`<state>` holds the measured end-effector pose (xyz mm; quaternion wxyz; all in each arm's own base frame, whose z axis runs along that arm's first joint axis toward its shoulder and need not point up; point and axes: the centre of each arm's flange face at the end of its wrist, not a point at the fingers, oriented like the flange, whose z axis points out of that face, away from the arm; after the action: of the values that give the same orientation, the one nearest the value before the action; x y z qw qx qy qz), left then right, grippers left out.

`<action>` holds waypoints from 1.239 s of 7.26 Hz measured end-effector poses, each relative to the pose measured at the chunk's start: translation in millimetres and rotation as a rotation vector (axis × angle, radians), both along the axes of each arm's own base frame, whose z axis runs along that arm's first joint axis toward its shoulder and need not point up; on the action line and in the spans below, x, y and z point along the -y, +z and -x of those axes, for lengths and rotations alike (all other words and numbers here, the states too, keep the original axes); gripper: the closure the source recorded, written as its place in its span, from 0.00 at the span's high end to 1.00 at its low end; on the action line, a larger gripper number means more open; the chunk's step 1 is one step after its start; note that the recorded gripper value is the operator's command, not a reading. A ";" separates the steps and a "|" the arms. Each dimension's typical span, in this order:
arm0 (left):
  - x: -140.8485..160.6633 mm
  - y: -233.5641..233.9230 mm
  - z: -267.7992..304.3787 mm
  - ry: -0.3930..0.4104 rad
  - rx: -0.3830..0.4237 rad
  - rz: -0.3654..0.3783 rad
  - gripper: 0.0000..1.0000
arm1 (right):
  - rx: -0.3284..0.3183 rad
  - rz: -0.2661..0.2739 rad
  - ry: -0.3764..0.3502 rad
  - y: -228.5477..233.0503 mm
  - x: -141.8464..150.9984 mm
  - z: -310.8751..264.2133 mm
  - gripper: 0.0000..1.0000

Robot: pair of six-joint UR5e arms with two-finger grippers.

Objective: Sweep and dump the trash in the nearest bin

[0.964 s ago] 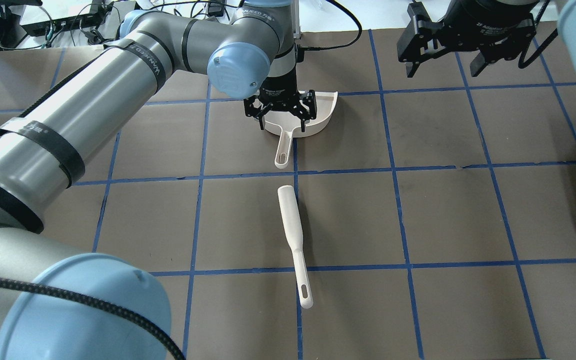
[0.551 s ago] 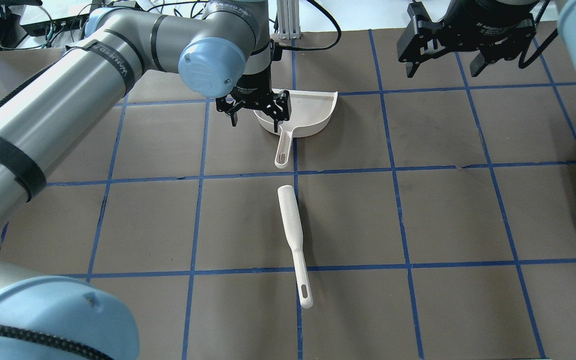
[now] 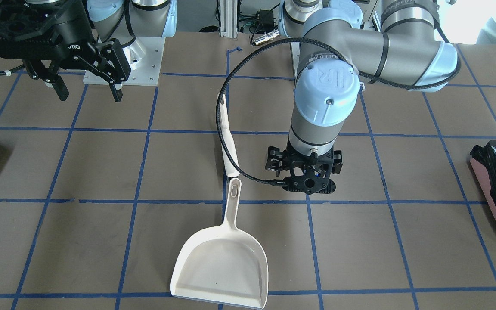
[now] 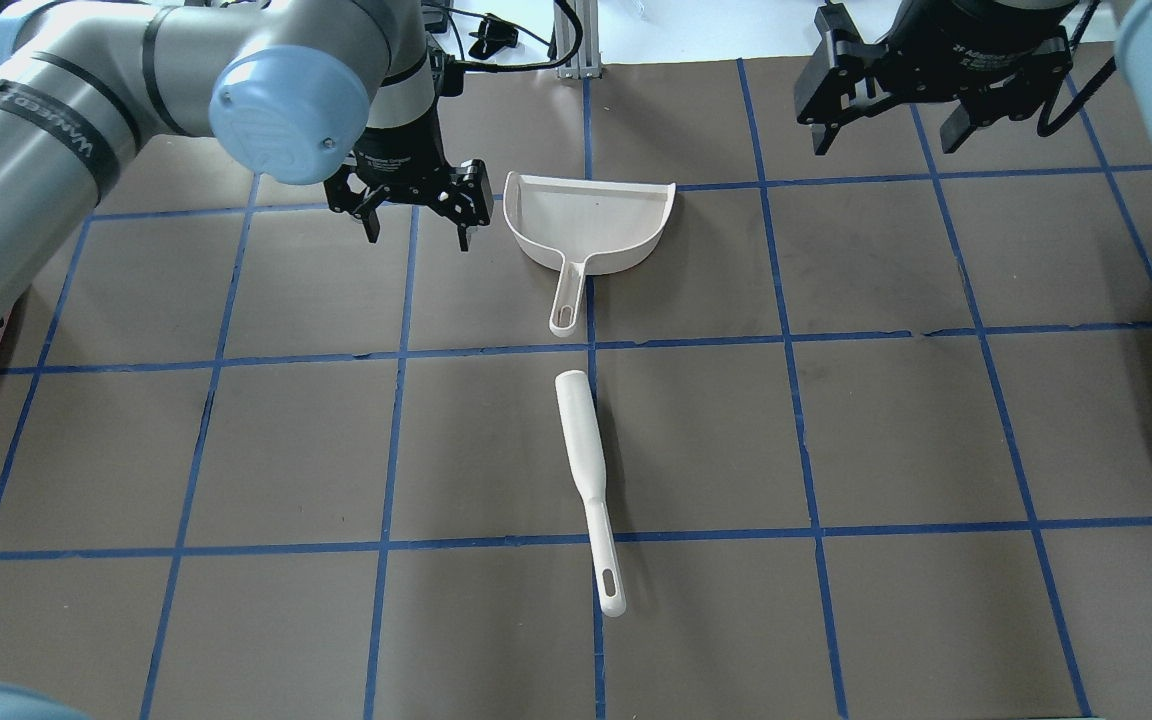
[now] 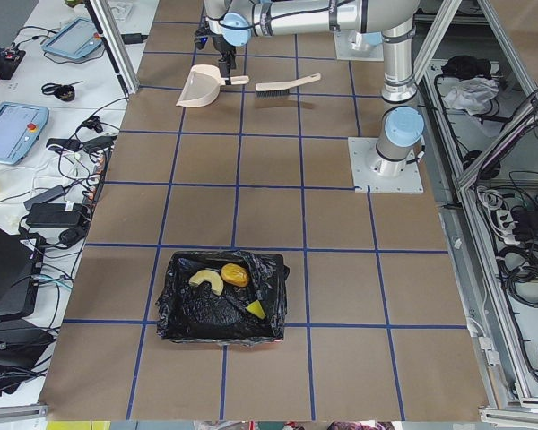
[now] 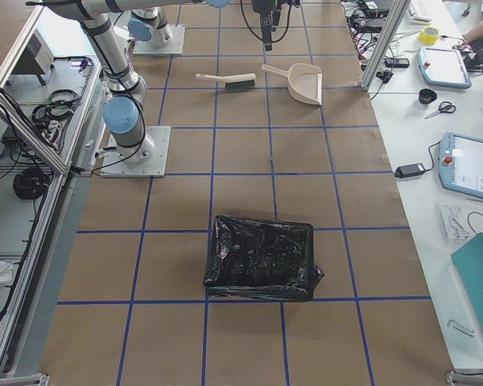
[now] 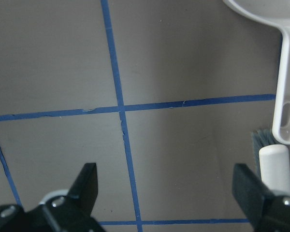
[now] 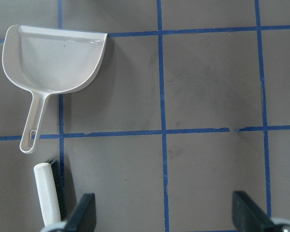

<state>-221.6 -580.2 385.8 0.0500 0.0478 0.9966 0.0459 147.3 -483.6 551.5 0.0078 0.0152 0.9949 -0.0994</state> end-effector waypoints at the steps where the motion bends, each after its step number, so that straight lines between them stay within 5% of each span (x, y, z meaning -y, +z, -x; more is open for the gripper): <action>1: -15.4 20.2 -9.7 -0.001 0.014 0.003 1.00 | 0.001 0.001 0.001 0.6 -0.3 -0.3 1.00; 6: -98.0 133.2 -57.0 -0.128 -0.036 0.079 0.98 | 0.004 0.000 0.001 6.1 -5.5 -0.5 1.00; 9: -91.8 150.5 -114.2 -0.116 -0.143 0.142 0.99 | 0.001 -0.009 0.000 6.5 -5.6 0.3 1.00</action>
<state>-107.4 -488.4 536.3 -0.0152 0.1047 0.9939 -0.0312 147.0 -478.0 558.0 0.0084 0.0153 0.9953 -0.0949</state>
